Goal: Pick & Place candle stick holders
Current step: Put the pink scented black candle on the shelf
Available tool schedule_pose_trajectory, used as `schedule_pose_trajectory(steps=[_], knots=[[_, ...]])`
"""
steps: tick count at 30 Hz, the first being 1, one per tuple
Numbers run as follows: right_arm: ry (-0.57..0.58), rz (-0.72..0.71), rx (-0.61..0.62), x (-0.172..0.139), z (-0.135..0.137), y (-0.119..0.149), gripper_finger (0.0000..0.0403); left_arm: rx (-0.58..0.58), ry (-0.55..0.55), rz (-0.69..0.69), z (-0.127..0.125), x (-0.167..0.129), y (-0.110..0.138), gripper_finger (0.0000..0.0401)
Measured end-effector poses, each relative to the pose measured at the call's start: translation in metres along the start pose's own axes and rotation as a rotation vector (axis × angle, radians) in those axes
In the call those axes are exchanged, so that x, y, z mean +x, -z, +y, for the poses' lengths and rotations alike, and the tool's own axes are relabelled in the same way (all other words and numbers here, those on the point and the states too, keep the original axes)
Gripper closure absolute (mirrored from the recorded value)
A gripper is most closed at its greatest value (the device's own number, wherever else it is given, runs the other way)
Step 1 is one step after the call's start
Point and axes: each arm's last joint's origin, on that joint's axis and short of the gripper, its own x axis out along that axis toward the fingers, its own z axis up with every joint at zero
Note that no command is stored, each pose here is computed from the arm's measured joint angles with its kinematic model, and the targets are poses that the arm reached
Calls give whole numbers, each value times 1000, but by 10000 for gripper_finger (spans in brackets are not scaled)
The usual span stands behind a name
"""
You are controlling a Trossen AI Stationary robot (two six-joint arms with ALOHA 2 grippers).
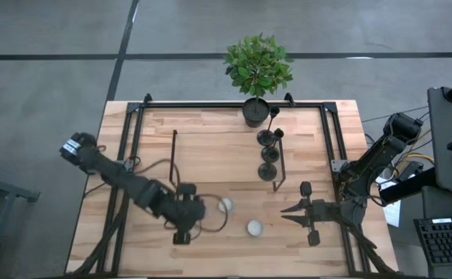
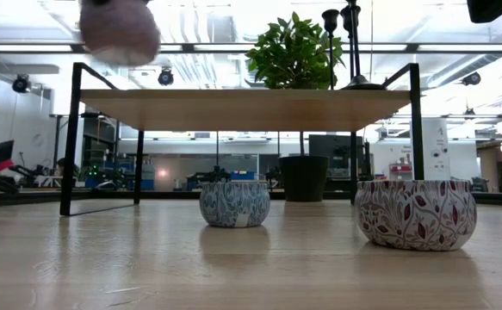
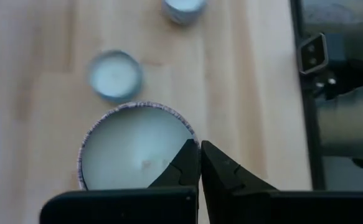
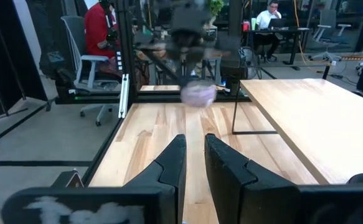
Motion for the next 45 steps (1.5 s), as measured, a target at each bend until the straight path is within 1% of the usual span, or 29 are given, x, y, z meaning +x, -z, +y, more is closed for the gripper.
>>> schedule_pose_trajectory(steps=[4, 7, 10, 13, 16, 20, 25, 27, 30, 34, 41, 45], knots=[[0, 0, 0, 0, 0, 0, 351, 52, -48, 1, 24, -24, -26, 401], [0, 0, 1, 0, 0, 0, 351, 64, -96, 1, 47, -39, -42, 401], [0, 0, 2, 0, 0, 0, 351, 55, -142, 4, 72, -51, -52, 401], [0, 0, 3, 0, 0, 0, 351, 35, -152, 6, 99, -57, -58, 401], [-1, 0, 1, 0, 0, 0, 351, -7, -147, 8, 127, -62, -59, 401], [-2, 0, 3, 0, 0, 0, 351, -82, -127, 13, 165, -64, -52, 401], [-2, 0, 1, 0, 0, 0, 351, -184, -89, -29, 204, -63, -35, 401], [-2, 0, 1, 0, 0, 0, 351, -226, -93, -35, 217, -61, -26, 401], [-2, 0, 1, 0, 0, 0, 351, -269, -104, -19, 229, -57, -12, 401], [-1, 0, 0, 0, 0, 0, 351, -279, -112, -11, 233, -53, 0, 401], [1, 0, -3, 0, 0, 0, 351, -289, -126, -15, 234, -55, 3, 400], [1, 0, -4, 0, 0, 0, 351, -299, -126, -15, 234, -54, 3, 390]])
